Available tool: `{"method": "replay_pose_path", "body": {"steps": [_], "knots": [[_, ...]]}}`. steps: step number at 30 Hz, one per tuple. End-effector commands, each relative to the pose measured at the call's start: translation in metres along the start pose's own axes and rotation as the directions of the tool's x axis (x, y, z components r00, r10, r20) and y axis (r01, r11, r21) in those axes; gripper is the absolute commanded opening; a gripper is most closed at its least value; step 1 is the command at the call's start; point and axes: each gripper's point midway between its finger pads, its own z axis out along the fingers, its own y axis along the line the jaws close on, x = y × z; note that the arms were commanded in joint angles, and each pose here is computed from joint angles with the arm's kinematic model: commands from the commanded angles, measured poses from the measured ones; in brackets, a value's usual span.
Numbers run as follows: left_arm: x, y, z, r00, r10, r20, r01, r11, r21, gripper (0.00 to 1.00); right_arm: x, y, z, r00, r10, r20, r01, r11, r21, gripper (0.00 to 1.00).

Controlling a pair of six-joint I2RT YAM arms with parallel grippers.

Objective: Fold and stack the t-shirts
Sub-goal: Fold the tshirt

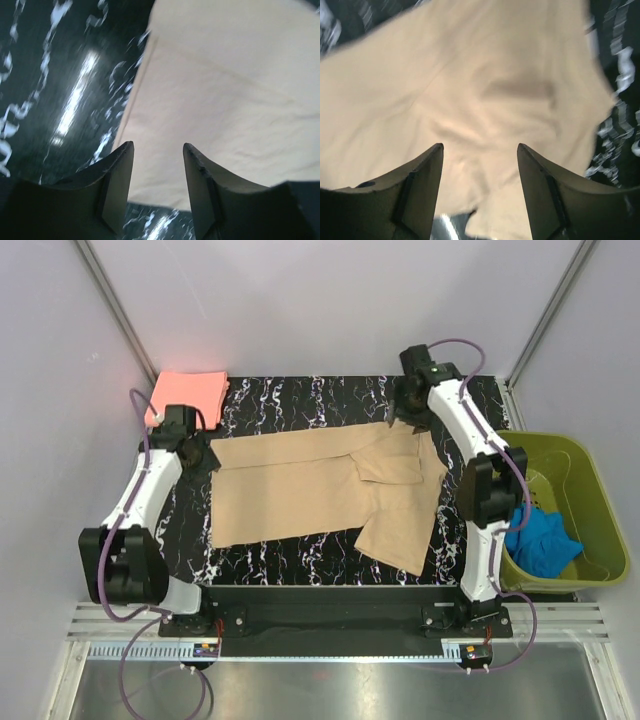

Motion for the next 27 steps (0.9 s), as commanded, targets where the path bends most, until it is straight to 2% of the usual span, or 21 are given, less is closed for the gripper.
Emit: {"method": "replay_pose_path", "body": {"steps": [1,5,8,12,16,21,27], "knots": [[0.038,0.031,0.001,0.993,-0.095,-0.067,0.090,0.994,-0.065,0.48,0.048,0.054,-0.056,0.992,-0.124,0.019,0.125,0.973,-0.195,0.68],[0.074,0.046,-0.003,0.975,-0.184,-0.126,0.172,0.980,-0.105,0.48,0.090,0.059,-0.082,0.988,-0.147,-0.047,0.128,0.950,-0.286,0.67],[0.098,0.066,0.004,0.950,-0.271,-0.153,0.245,0.955,-0.169,0.49,0.106,0.040,-0.094,0.987,-0.158,-0.043,0.141,0.952,-0.272,0.67],[0.117,0.076,0.020,0.899,-0.383,-0.212,0.351,0.920,-0.173,0.47,0.130,0.021,-0.107,0.987,-0.149,-0.056,0.127,0.951,-0.281,0.67],[0.138,0.080,0.031,0.869,-0.417,-0.266,0.374,0.906,-0.198,0.42,0.151,0.007,-0.113,0.988,-0.131,-0.080,0.103,0.953,-0.285,0.67],[0.155,0.081,0.029,0.858,-0.420,-0.297,0.378,0.906,-0.190,0.45,0.165,-0.011,-0.113,0.988,-0.127,-0.083,0.103,0.962,-0.254,0.68],[0.168,0.085,0.027,0.848,-0.434,-0.306,0.387,0.900,-0.203,0.47,0.166,-0.009,-0.113,0.990,-0.117,-0.083,0.091,0.961,-0.260,0.68]]}}
